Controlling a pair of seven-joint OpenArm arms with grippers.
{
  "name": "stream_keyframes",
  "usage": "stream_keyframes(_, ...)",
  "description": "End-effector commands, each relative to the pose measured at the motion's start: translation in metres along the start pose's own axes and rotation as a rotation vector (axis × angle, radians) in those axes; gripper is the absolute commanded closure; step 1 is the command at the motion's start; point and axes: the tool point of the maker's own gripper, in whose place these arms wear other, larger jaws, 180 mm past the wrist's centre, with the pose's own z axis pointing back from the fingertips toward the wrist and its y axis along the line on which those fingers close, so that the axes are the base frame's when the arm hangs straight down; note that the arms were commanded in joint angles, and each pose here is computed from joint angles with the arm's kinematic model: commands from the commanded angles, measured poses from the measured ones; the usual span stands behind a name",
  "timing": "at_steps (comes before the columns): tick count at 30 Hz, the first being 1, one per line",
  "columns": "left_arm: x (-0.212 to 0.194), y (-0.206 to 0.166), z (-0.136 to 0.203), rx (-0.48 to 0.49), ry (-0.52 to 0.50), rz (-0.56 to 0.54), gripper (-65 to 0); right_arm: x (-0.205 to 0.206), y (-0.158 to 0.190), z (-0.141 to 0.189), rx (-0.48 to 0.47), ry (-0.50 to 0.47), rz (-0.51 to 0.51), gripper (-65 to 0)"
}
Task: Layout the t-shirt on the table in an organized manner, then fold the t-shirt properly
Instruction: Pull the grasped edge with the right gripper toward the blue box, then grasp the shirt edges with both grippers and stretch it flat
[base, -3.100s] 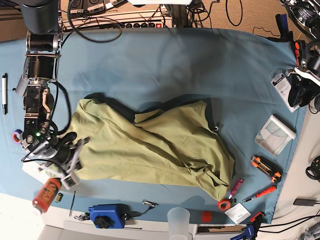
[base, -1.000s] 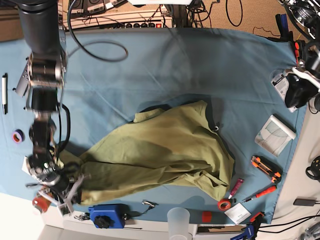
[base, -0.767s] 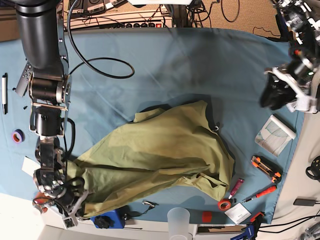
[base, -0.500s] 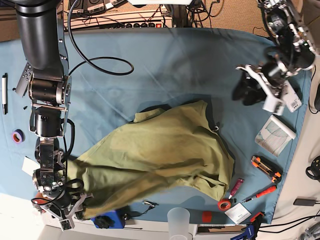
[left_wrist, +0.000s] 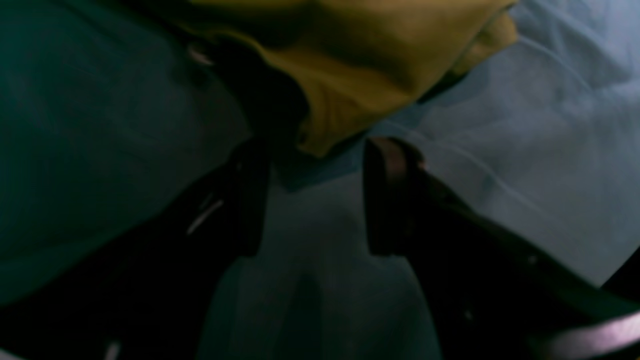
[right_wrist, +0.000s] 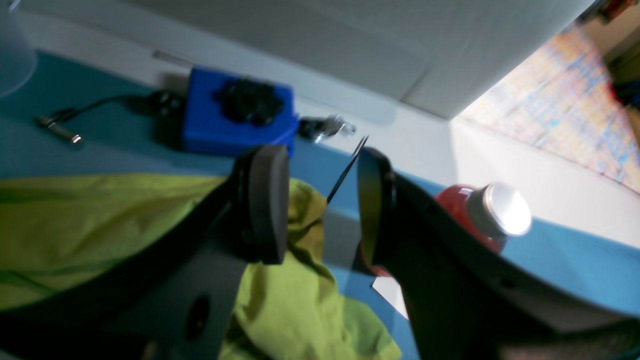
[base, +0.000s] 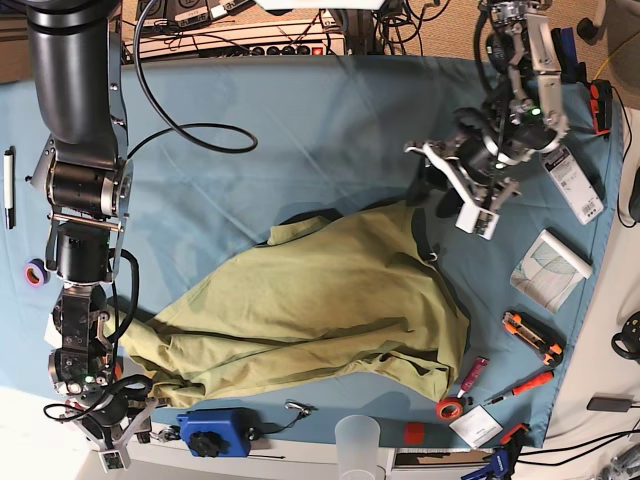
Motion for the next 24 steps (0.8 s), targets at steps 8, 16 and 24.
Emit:
stream_keyframes(8, 0.026, -0.006, -0.032, -0.087, -0.043, 0.078, -31.4, 0.039, -0.030, 0.037, -0.085, -0.098, 0.043, -23.2)
stream_keyframes(16, 0.008, -0.010, -0.055, -0.132, 0.044, 0.132, -31.4, 0.011, -0.041, 0.063, -0.138, -0.050, 0.130, -23.2)
stream_keyframes(24, -0.004, -0.031, -0.052, -0.248, 0.122, 0.222, 0.0, -0.046, -0.040, 0.067, -0.104, 0.106, 0.074, -23.1)
